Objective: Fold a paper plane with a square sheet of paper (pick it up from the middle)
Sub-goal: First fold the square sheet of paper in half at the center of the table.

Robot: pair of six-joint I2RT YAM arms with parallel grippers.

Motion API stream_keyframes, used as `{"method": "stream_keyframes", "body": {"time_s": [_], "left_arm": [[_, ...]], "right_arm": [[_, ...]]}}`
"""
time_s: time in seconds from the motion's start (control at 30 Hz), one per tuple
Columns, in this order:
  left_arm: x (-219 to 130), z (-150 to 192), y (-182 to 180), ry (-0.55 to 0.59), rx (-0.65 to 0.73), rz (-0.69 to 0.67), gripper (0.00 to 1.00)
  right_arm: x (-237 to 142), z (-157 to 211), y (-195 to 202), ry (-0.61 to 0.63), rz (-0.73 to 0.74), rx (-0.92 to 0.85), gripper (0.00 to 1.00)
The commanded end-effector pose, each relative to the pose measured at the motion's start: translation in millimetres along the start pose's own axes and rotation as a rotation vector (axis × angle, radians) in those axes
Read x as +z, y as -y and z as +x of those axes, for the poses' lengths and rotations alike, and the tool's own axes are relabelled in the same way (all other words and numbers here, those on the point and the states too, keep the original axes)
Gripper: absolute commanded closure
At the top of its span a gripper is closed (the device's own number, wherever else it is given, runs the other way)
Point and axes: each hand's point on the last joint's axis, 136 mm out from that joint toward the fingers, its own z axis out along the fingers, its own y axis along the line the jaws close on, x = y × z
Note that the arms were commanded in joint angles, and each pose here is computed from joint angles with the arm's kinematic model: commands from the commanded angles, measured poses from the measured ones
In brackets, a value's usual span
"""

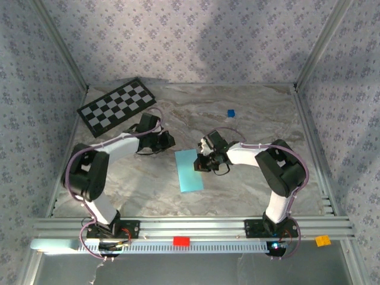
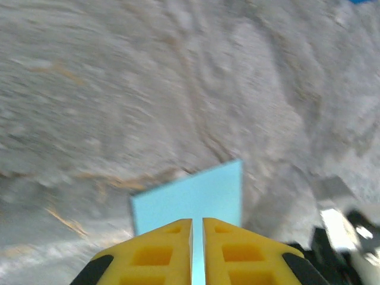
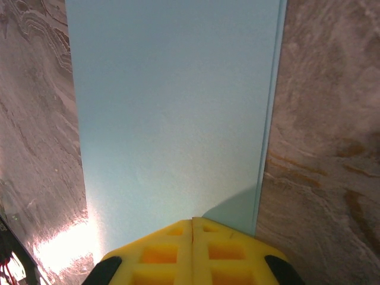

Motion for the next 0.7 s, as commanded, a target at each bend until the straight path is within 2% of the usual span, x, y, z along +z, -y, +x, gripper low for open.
{"method": "stream_keyframes", "body": {"time_s": [0.0,0.13,0.3,0.67], "left_arm": [[-5,33,15,-0.059,0.043,0.022,0.87],[6,66,20,-0.110,0.056,0.078,0.87],[22,75,11,-0.117,0.023,0.101,0.87],[43,104,-51,-0.176,-0.017,-0.059,0.89]], "right_arm": [[4,42,57,-0.118,0.217,0.104,1.00],[4,42,58,-0.117,0.219,0.107,1.00],[5,45,59,-0.122,0.221,0.110,1.00],[8,50,62,-0.136,0.234,0.108,1.00]]}}
